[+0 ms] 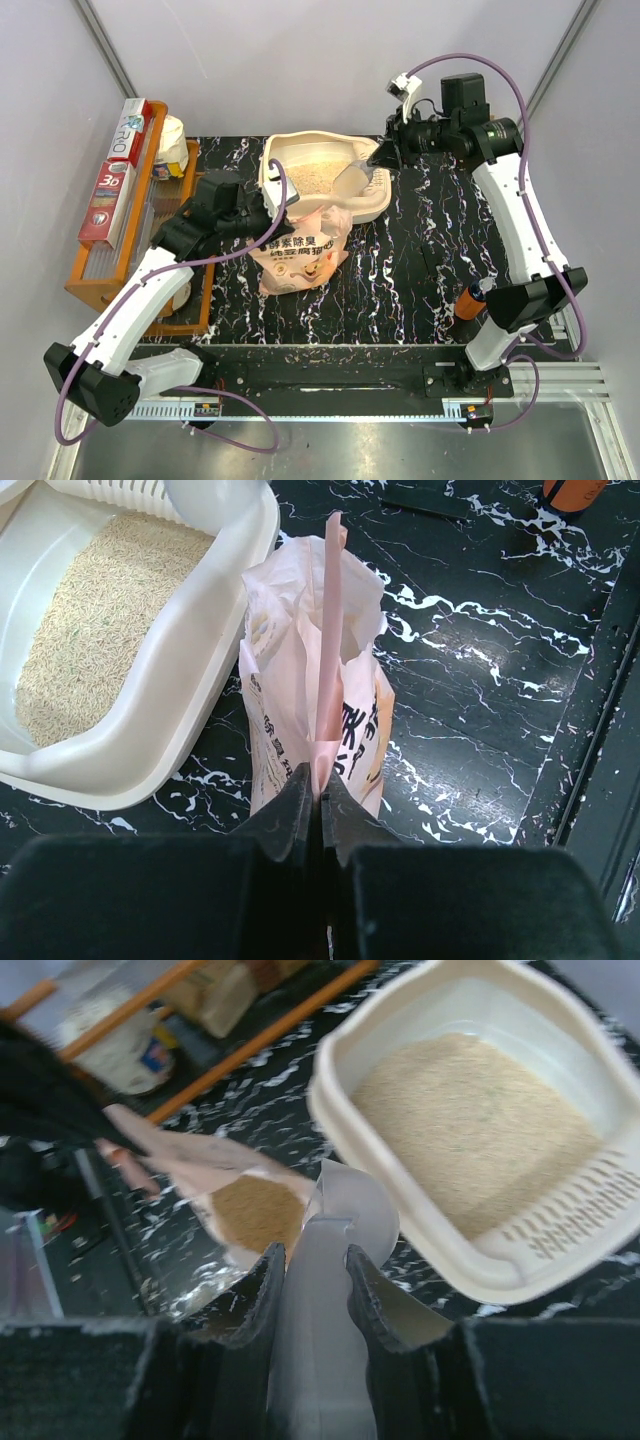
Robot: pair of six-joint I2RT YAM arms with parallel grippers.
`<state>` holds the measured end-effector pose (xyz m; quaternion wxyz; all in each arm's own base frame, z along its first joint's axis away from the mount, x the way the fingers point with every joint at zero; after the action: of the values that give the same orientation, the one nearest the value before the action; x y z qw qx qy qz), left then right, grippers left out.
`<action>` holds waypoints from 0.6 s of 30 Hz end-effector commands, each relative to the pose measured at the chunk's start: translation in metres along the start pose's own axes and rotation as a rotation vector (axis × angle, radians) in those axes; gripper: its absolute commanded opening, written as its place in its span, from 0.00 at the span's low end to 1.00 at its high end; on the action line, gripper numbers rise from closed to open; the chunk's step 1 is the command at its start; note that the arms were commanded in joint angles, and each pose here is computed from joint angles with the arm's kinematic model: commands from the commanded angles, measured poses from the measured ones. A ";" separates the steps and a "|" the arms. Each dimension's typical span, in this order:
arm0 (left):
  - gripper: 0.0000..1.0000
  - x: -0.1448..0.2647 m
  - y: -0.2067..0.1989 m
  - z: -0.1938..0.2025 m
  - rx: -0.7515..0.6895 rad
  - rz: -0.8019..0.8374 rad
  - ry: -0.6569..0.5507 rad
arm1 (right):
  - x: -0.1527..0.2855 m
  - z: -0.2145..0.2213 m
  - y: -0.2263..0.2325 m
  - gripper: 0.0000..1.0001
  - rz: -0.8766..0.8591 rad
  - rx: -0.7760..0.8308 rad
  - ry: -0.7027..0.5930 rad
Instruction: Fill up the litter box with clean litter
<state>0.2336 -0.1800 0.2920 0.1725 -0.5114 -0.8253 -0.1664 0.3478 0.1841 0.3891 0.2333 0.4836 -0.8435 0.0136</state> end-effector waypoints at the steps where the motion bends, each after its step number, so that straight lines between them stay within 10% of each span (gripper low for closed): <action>1: 0.00 0.005 0.007 -0.024 -0.070 -0.027 -0.088 | 0.013 -0.005 0.041 0.00 -0.232 0.013 -0.018; 18: 0.00 0.019 -0.002 -0.036 -0.088 -0.020 -0.143 | -0.084 0.038 0.050 0.00 -0.167 -0.131 0.201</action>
<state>0.2334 -0.1787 0.2940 0.1656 -0.5108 -0.8257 -0.1726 0.3221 0.2468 0.3336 0.3265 0.5931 -0.7359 0.0139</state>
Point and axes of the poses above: each gripper's point midway between its finger pads, its own x axis back along the fingers, its own y axis along the line the jaws close on, z = x × y, the point moved 5 cm from there along x, back along the fingers, and after that the axes turned 2 degrees about -x, right-handed, at the moved point
